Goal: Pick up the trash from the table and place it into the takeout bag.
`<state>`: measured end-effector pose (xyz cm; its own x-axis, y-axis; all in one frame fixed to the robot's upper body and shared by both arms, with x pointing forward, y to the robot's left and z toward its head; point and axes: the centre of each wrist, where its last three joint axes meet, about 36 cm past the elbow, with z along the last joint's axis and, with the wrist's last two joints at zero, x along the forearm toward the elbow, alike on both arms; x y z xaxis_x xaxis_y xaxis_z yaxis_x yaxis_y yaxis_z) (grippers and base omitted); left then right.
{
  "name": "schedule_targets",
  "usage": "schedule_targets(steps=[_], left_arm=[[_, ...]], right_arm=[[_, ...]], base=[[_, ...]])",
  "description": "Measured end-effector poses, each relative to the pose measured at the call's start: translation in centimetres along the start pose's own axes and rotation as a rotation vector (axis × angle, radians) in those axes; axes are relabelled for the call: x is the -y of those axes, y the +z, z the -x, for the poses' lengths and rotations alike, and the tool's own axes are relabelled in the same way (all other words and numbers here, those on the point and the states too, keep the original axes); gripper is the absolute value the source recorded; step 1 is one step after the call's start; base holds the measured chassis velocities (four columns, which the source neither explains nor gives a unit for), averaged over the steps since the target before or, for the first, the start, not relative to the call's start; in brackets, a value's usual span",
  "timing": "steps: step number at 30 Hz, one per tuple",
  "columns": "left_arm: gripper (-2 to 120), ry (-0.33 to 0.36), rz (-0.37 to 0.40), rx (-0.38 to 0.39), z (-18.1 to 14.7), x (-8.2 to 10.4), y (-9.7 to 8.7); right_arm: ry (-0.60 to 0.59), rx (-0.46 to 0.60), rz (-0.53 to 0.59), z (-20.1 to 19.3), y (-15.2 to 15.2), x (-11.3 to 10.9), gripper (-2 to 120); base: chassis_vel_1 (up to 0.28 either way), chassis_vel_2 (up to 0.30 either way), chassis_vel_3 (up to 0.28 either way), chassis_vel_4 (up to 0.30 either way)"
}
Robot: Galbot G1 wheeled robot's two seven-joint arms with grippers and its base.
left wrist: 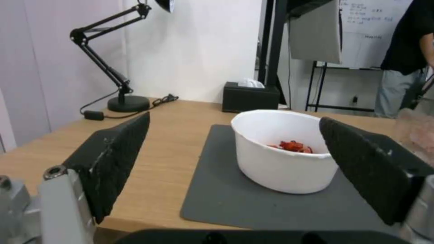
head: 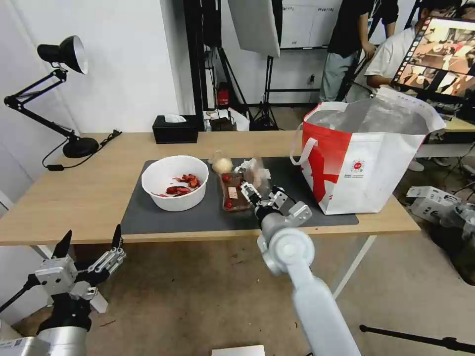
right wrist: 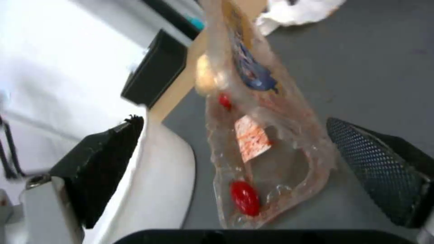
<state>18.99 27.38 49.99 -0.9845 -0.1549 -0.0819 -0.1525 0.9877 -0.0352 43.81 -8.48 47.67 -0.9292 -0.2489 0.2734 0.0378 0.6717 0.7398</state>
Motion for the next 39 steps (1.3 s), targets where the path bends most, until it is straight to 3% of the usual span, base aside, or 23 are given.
schedule_targets(steps=[1,3,5,7,12,21,28,30,32,39], left_arm=[[100,0.0,0.0,0.0,0.0,0.0,0.0],[100,-0.002,-0.002,0.003,0.0,0.0,0.0],[100,-0.002,-0.002,0.004,0.0,0.0,0.0],[100,-0.003,-0.002,0.006,0.1,0.0,0.0],[100,-0.003,-0.005,0.01,0.2,0.0,-0.1],[100,0.038,-0.075,-0.053,0.6,1.5,0.2],[100,0.146,-0.168,-0.181,1.1,4.0,0.3],[100,0.146,-0.168,-0.181,1.1,4.0,0.3],[100,0.188,-0.205,-0.202,1.9,4.9,0.1],[100,0.246,-0.207,-0.199,3.0,5.7,0.4]], right_arm=[[0.0,0.0,0.0,0.0,0.0,0.0,100],[-0.028,0.018,-0.136,-0.3,1.5,0.1,100],[-0.034,0.023,-0.168,-0.4,1.8,0.2,100],[-0.061,0.037,-0.27,-0.8,2.6,0.7,100],[-0.089,0.05,-0.349,-1.2,2.6,1.2,100],[-0.12,0.089,-0.476,1.9,-3.1,3.9,95],[-0.261,-0.028,-0.641,7.0,-9.2,5.9,65],[-0.261,-0.028,-0.641,7.0,-9.2,5.9,65],[-0.346,-0.108,-0.695,9.5,-12.2,6.5,52],[-0.473,-0.258,-0.777,13.3,-15.1,7.4,28]], base=[[0.0,0.0,0.0,0.0],[0.0,0.0,0.0,0.0],[0.0,0.0,0.0,0.0],[0.0,0.0,0.0,0.0],[0.0,0.0,0.0,0.0],[0.0,0.0,0.0,0.0],[0.0,0.0,0.0,0.0],[0.0,0.0,0.0,0.0],[0.0,0.0,0.0,0.0],[0.0,0.0,0.0,0.0]])
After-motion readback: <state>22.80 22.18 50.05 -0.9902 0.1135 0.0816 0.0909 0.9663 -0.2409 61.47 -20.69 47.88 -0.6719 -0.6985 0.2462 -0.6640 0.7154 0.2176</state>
